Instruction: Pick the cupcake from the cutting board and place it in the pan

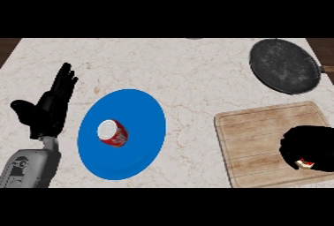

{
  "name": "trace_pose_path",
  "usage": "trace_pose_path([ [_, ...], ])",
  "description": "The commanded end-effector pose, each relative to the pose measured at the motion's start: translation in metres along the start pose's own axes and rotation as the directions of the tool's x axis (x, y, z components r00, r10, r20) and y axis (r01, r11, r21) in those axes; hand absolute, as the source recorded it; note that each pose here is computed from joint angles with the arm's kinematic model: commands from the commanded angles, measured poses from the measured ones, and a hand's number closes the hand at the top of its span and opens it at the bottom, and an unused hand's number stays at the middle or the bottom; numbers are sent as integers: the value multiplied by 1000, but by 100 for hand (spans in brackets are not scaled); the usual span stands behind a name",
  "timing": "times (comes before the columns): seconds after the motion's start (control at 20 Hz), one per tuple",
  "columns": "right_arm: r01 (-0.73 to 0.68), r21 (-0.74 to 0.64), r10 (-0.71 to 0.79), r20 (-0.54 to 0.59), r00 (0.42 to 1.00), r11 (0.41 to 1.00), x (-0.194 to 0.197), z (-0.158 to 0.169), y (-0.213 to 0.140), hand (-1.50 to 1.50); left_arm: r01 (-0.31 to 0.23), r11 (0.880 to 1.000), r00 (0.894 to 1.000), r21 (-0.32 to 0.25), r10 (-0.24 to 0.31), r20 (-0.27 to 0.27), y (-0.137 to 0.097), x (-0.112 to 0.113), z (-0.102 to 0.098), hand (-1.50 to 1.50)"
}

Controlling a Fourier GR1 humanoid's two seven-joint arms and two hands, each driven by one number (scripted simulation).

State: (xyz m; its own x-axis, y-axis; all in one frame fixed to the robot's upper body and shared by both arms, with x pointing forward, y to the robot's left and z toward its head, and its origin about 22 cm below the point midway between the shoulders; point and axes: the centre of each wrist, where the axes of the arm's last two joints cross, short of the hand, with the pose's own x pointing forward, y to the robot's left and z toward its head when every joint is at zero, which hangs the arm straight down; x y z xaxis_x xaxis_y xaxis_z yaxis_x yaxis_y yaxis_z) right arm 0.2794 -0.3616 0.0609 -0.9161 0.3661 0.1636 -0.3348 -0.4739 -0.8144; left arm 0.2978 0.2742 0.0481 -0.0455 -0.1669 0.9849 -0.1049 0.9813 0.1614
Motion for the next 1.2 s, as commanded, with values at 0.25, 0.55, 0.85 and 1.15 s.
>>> trace_pose_path([
  [0.25, 152, -86, -161, -113, 980, 985, 18, -43, 0, 150, 9, 1000, 1000, 19, -8, -12, 3, 2, 1, 0],
  [0.55, 317, -343, -451, -448, 772, 884, 26, -92, 2, 150, -1, 999, 1000, 42, 2, -20, 8, -2, 4, 0],
  [0.85, 27, -703, -495, -474, 728, 711, 58, -104, -81, 150, -5, 999, 999, 39, 7, -37, 16, -1, 6, 0],
  [1.15, -76, -837, -614, -456, 644, 542, 106, -89, -122, 150, -7, 1000, 1000, 19, 8, -18, 13, 6, 3, 0],
])
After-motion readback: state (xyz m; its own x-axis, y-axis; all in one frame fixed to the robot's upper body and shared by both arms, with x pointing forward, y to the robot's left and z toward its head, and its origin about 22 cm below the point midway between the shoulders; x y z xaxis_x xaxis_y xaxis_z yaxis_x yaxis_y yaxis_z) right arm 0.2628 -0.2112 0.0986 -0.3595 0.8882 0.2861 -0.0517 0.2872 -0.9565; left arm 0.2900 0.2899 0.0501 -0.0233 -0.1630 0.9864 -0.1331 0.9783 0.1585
